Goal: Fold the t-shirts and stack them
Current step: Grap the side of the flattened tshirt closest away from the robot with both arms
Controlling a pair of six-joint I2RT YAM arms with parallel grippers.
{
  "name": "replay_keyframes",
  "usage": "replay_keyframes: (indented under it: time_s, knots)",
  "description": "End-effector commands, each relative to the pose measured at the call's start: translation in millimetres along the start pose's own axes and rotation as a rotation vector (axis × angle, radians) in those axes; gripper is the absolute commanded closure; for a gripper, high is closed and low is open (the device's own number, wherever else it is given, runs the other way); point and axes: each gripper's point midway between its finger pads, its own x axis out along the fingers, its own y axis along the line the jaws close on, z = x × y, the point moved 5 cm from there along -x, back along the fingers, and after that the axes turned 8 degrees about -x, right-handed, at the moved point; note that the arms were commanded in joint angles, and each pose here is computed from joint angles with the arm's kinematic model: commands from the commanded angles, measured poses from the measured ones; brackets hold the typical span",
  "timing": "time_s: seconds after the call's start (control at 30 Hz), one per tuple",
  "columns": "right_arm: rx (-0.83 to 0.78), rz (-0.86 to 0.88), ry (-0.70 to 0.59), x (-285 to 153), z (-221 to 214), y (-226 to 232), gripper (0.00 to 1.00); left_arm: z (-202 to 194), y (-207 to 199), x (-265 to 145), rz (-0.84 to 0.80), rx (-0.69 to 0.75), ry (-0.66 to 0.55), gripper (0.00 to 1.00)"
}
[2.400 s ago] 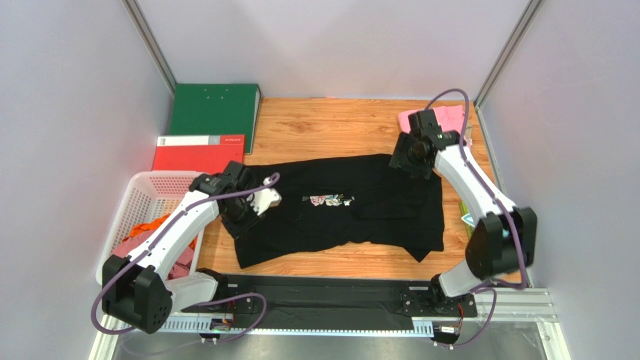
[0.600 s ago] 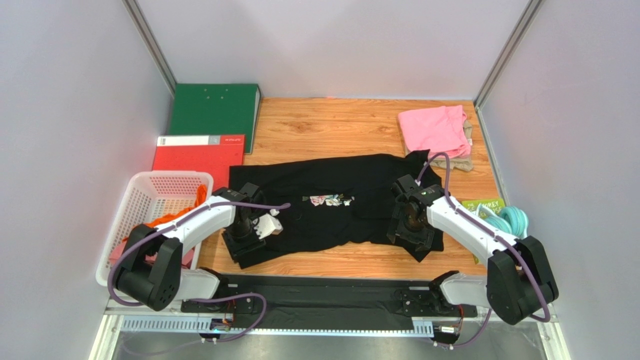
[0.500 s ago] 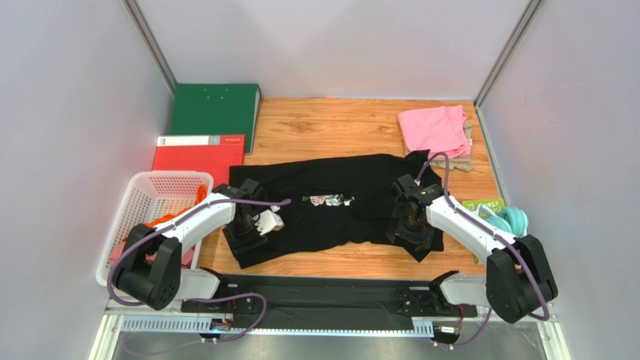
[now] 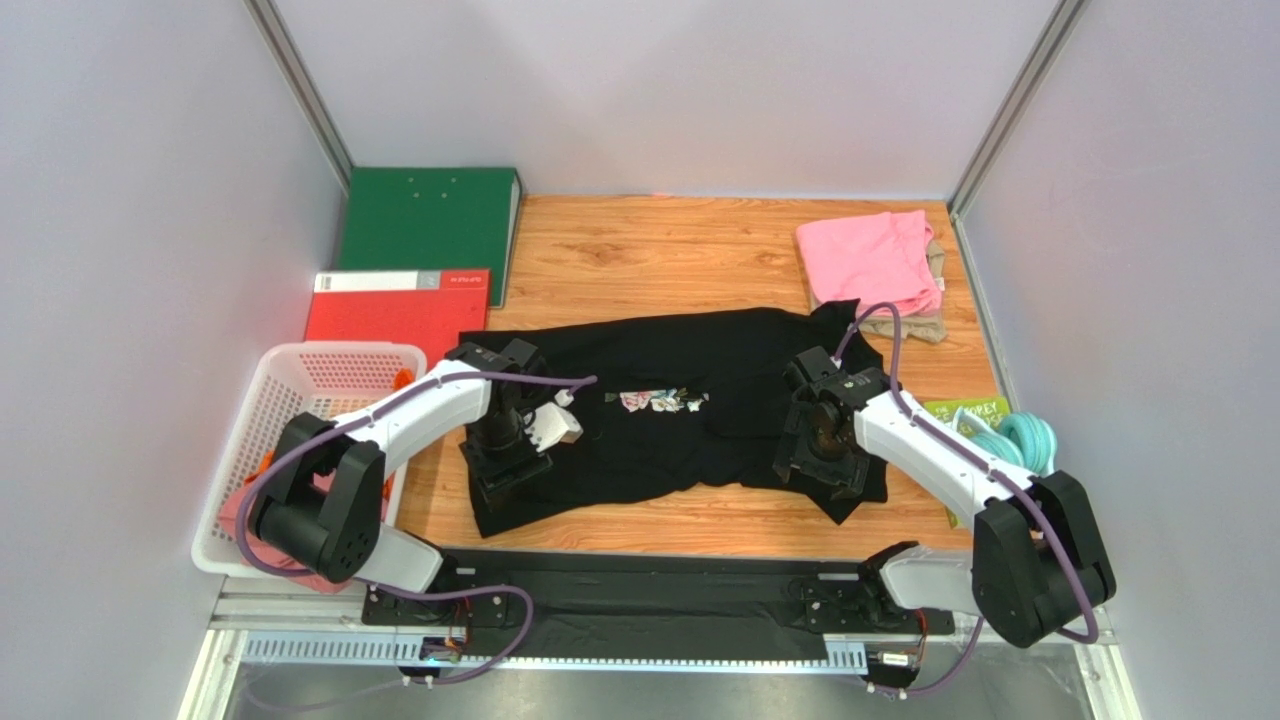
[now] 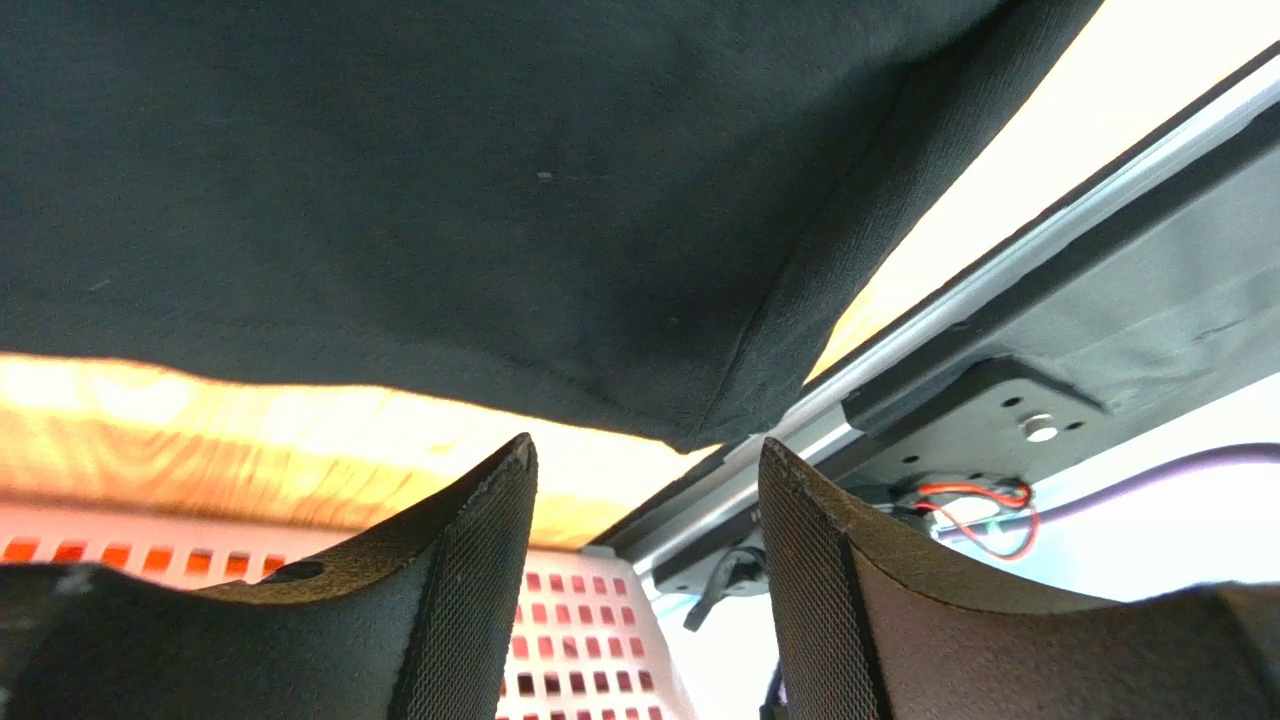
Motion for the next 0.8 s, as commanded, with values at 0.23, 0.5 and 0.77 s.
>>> replay_keyframes:
  time_s: [0.23, 0.5, 0.77]
  knots:
    - [-0.005, 0.042, -0.058, -8.4, 12.9, 3.6, 0.25, 56.7, 17.7, -74.1, -0.237, -0.469, -0.283, 0.4]
    - [0.008, 0.056, -0.066, -13.7, 9.5, 1.0, 0.24, 71.1, 27.5, -46.8, -0.31, -0.767, -0.468, 0.41]
    - [0.02, 0.052, -0.048, -7.5, 6.8, 1.9, 0.23, 43.2, 64.7, -43.5, -0.335, -1.056, -0.421, 0.4]
